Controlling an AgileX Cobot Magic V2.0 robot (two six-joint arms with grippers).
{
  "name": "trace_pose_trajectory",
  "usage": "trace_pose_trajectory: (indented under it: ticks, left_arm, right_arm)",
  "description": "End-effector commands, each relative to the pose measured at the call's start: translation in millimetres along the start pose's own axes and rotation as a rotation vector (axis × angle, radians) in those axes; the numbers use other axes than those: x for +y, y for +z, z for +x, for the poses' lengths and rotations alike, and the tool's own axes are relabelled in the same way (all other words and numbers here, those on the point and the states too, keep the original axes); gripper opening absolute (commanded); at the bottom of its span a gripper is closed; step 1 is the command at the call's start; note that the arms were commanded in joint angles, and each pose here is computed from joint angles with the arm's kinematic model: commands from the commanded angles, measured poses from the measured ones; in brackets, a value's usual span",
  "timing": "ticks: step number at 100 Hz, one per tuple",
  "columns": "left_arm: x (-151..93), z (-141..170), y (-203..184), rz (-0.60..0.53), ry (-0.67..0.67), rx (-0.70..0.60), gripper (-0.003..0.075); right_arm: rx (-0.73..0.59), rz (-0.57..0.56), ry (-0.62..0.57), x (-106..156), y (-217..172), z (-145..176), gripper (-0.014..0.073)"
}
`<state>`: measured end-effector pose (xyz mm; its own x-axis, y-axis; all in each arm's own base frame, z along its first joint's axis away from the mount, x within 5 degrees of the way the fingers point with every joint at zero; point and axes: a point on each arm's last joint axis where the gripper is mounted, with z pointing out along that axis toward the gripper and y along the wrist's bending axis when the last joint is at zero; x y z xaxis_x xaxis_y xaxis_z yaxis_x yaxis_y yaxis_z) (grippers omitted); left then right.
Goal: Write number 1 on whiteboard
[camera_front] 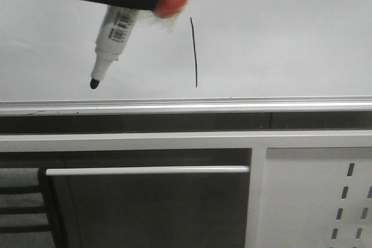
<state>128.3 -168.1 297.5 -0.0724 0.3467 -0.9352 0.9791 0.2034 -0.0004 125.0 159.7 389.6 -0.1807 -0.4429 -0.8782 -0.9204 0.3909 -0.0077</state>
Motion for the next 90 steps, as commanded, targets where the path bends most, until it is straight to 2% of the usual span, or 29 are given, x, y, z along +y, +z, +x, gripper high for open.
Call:
trace_pose_trajectory:
  ticks: [1,7,14,33,50,57,90]
  left_arm:
    - [6,-17,-4,-0.067,-0.066,-0.082,-0.0020]
    - [7,-17,-5,-0.080,-0.065,-0.083,-0.0020]
    - [9,-17,-5,-0.107,-0.075,-0.086,-0.0020]
    - [19,-20,-15,-0.263,-0.111,-0.109,-0.0020]
    - [36,-20,-35,-0.559,-0.180,-0.159,-0.0020]
    - [41,-16,-40,-0.645,-0.198,-0.150,-0.0020]
    - [56,-2,-43,-0.816,-0.201,-0.081,-0.0020]
  right_arm:
    - [-0.057,0.008,0.018,0,-8,-11,0.0231]
    - [-0.074,0.038,0.054,-5,-9,-12,0.0327]
    - [-0.088,0.086,0.090,-14,-11,-11,0.0379]
    - [-0.128,0.241,0.237,-41,-31,-7,0.0377]
    - [-0.179,0.344,0.259,-48,-54,-5,0.0377]
    - [-0.198,0.370,0.255,-48,-59,-6,0.0377]
    - [-0.240,0.398,0.242,-47,-65,-8,0.0377]
